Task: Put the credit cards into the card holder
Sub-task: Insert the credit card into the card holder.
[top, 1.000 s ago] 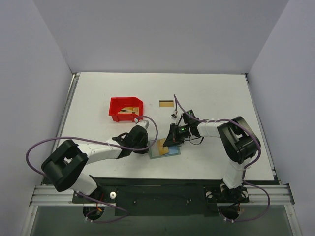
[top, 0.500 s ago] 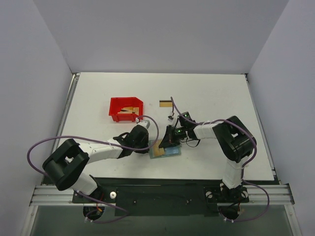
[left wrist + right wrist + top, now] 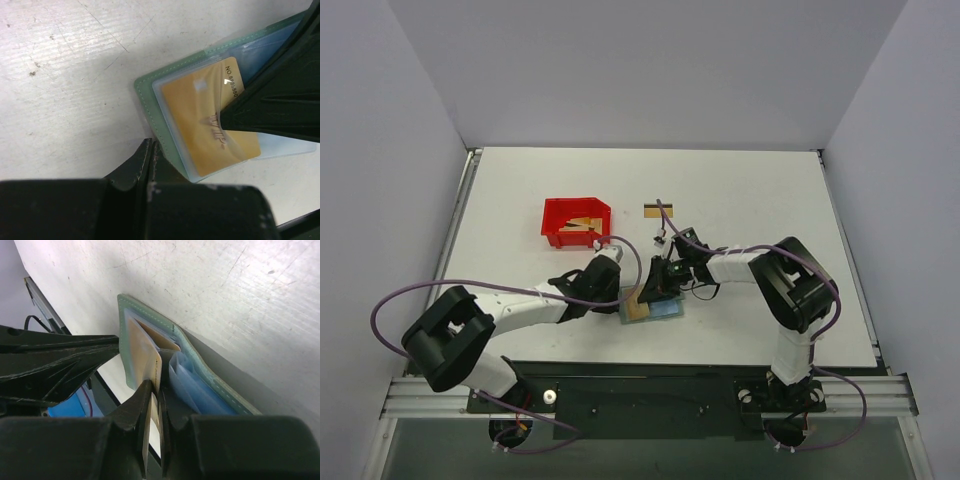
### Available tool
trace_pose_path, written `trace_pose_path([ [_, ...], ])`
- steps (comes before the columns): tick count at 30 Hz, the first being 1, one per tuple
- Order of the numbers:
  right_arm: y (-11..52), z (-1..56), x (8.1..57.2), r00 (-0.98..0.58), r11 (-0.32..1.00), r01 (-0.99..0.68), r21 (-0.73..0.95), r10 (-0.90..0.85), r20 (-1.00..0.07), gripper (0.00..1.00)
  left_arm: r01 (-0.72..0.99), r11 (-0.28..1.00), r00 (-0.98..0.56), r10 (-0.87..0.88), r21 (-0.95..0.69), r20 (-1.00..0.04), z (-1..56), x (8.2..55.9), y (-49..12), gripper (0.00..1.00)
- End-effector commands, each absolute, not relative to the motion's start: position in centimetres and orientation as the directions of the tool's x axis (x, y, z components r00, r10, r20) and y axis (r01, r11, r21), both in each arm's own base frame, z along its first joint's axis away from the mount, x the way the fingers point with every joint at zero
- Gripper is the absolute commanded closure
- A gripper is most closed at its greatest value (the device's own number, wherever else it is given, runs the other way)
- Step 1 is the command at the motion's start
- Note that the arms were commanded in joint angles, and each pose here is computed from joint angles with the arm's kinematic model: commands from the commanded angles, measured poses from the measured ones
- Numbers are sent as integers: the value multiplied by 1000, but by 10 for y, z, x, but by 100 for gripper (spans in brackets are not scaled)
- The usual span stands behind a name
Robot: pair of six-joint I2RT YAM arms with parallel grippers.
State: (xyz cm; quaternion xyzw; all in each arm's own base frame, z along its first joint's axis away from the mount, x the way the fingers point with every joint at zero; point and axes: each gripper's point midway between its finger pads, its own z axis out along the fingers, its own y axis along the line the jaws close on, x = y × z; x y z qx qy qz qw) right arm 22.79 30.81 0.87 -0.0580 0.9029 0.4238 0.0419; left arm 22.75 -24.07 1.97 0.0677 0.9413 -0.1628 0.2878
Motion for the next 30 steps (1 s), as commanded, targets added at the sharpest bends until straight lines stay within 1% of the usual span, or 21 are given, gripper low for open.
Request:
trace_pose_path([
  [1,290,-16,217,-989,752,-143,643,-90,-115,94,262,912,-765,-2,-315,-644,67,246,-262,99],
  [5,289,-17,217,-989,762,-145,631,-92,-116,93,340,860,-738,-8,-381,-675,86,250,-287,98],
  [12,287,-15,219,-987,773,-154,616,-95,-127,88,373,833,-767,28,-409,-641,62,242,-304,98],
  [17,287,-11,220,-985,774,-163,612,-96,-140,83,349,849,-798,47,-397,-601,40,229,-297,99],
  [23,285,-5,220,-981,789,-180,587,-103,-162,79,305,867,-817,26,-394,-575,29,219,-283,99],
  [29,287,12,221,-972,784,-212,583,-106,-211,73,290,876,-836,36,-385,-547,12,209,-275,100],
  [30,286,13,220,-970,786,-216,579,-107,-217,71,287,879,-840,40,-381,-541,9,208,-274,100],
])
